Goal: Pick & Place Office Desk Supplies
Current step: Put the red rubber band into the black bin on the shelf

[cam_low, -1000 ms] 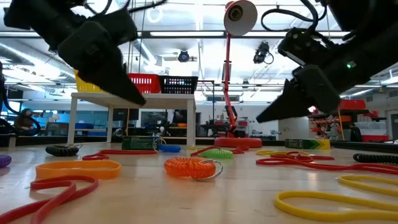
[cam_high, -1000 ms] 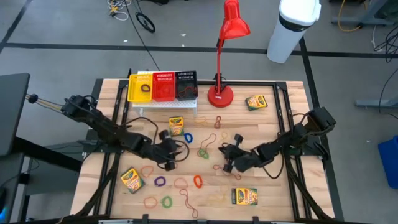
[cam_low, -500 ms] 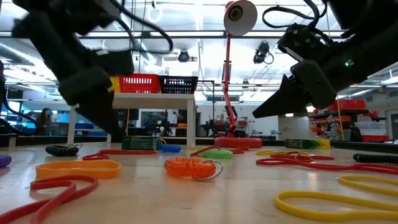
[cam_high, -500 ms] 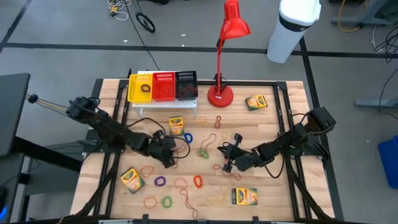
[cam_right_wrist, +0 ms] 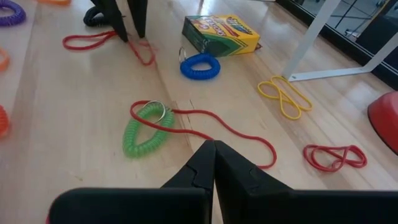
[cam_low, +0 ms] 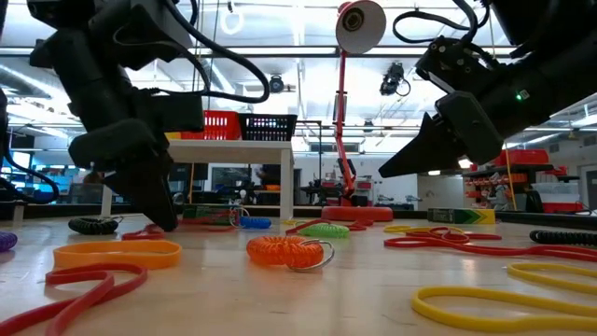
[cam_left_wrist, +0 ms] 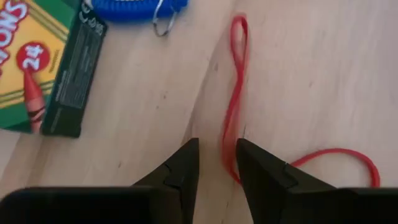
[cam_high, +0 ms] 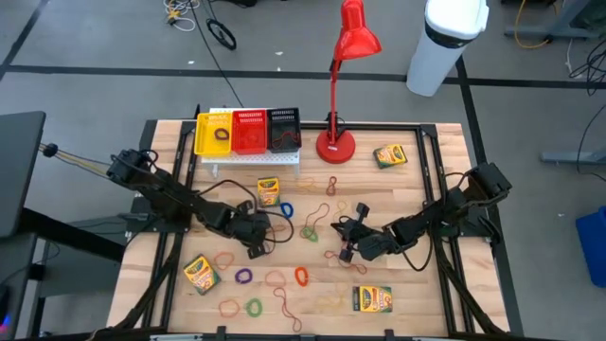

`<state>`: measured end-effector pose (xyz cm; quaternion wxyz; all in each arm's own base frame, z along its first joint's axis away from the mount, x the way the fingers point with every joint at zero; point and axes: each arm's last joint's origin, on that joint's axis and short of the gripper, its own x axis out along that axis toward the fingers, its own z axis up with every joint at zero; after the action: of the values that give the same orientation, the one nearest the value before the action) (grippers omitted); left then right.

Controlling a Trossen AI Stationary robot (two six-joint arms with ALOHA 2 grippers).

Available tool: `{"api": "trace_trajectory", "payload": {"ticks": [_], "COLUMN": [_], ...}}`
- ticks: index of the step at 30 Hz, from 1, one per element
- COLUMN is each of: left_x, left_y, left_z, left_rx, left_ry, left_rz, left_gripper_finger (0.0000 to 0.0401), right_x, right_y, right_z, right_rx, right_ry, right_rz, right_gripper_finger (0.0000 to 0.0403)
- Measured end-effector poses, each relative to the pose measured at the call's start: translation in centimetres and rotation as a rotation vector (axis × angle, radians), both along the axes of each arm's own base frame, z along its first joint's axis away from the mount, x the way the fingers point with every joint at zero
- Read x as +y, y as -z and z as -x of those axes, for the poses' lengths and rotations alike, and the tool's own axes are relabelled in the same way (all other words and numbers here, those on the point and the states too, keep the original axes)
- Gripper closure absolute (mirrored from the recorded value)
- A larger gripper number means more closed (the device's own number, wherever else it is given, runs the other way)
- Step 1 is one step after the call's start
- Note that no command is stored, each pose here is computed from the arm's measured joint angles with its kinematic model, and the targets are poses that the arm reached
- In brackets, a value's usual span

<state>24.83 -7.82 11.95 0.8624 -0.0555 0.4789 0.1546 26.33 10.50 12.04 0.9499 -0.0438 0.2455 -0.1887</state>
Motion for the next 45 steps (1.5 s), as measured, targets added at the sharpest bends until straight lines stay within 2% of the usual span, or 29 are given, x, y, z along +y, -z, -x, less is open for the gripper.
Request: {"api": "trace_trajectory", "payload": {"ticks": [13, 22, 29, 45], "left_x": [-0.9, -0.9, -1.5, -3.2], "left_y": [-0.2, -0.2, -1.6, -6.4], "left_z": [0.2, 0.1, 0.6, 2.9], "left_rx": [0.028, 0.026, -0.044, -0.337], "left_ry": [0.135, 0.146, 0.155, 0.030], "left_rz": [-0.062, -0.094, -0.184, -0.527], "left_gripper_finger": [0.0394, 0.0391, 0.0392, 0.0392], "right_x": [0.0, 0.0, 0.0, 0.0], "right_y": [0.0, 0.0, 0.0, 0.0], "right_z": [0.0, 0.0, 0.0, 0.0], "right_rx": [0.000, 0.001, 0.002, 0.003], "right_ry": [0.000, 0.000, 0.000, 0.000], "right_rz": [0.000, 0.000, 0.001, 0.001], "right_gripper_finger": [0.0386, 0.0386, 0.0386, 0.0386]}}
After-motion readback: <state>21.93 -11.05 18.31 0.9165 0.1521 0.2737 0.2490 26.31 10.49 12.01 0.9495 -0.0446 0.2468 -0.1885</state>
